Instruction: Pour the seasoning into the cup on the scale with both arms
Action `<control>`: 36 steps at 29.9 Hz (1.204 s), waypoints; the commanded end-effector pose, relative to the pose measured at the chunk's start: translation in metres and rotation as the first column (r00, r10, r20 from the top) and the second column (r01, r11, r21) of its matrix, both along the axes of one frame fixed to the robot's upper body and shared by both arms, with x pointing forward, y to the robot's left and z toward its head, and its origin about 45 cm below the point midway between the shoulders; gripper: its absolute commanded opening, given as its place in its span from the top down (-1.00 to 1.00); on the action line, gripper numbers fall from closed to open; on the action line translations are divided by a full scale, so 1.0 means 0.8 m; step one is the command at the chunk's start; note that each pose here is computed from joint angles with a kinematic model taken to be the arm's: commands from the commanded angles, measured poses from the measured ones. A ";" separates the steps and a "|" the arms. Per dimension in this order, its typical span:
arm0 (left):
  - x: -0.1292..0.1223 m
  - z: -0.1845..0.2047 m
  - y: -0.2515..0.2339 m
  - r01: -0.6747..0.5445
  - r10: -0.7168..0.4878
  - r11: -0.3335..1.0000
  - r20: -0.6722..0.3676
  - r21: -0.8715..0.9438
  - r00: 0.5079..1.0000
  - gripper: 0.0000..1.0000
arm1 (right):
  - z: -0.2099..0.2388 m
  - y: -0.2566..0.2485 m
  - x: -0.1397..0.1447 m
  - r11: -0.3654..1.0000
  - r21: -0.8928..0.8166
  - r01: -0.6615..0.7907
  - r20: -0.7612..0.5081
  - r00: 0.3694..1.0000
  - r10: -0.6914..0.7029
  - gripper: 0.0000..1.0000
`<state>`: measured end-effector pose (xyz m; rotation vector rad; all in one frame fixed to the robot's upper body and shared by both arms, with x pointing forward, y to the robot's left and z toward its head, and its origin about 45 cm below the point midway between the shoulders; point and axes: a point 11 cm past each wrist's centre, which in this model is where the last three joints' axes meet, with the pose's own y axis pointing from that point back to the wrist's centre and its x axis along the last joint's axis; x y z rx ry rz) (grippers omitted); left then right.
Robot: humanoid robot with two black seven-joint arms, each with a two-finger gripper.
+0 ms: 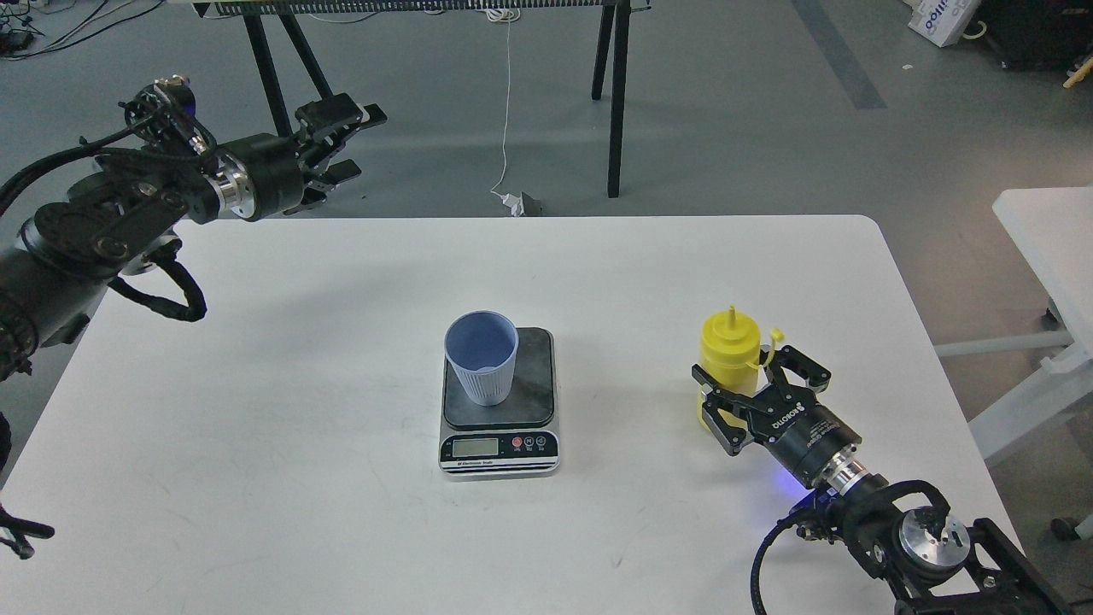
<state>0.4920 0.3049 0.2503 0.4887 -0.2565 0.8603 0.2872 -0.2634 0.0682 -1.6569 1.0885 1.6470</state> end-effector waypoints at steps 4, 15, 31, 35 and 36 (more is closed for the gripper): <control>-0.001 -0.001 0.000 0.001 -0.001 1.000 -0.002 0.001 1.000 -0.99 | -0.007 -0.010 -0.019 1.000 -0.008 0.008 -0.023 1.000 -0.009 -0.84; 0.000 -0.002 -0.004 0.006 -0.006 1.000 -0.004 0.000 1.000 -0.99 | 0.013 -0.051 -0.074 1.000 -0.015 0.027 -0.015 1.000 -0.028 -0.84; 0.014 0.092 0.072 -0.088 0.080 0.994 0.132 0.058 0.988 -0.99 | 0.208 -0.222 -0.035 0.966 -0.246 0.076 0.214 0.977 -0.022 -0.85; 0.025 0.166 0.076 -0.076 0.037 0.984 0.237 0.159 0.971 -0.99 | 0.258 -0.252 0.014 0.940 -0.318 0.121 0.294 0.956 -0.023 -0.87; 0.027 0.188 0.070 -0.061 0.010 0.981 0.265 0.185 0.964 -0.99 | 0.262 -0.255 0.029 0.937 -0.325 0.127 0.302 0.953 -0.025 -0.87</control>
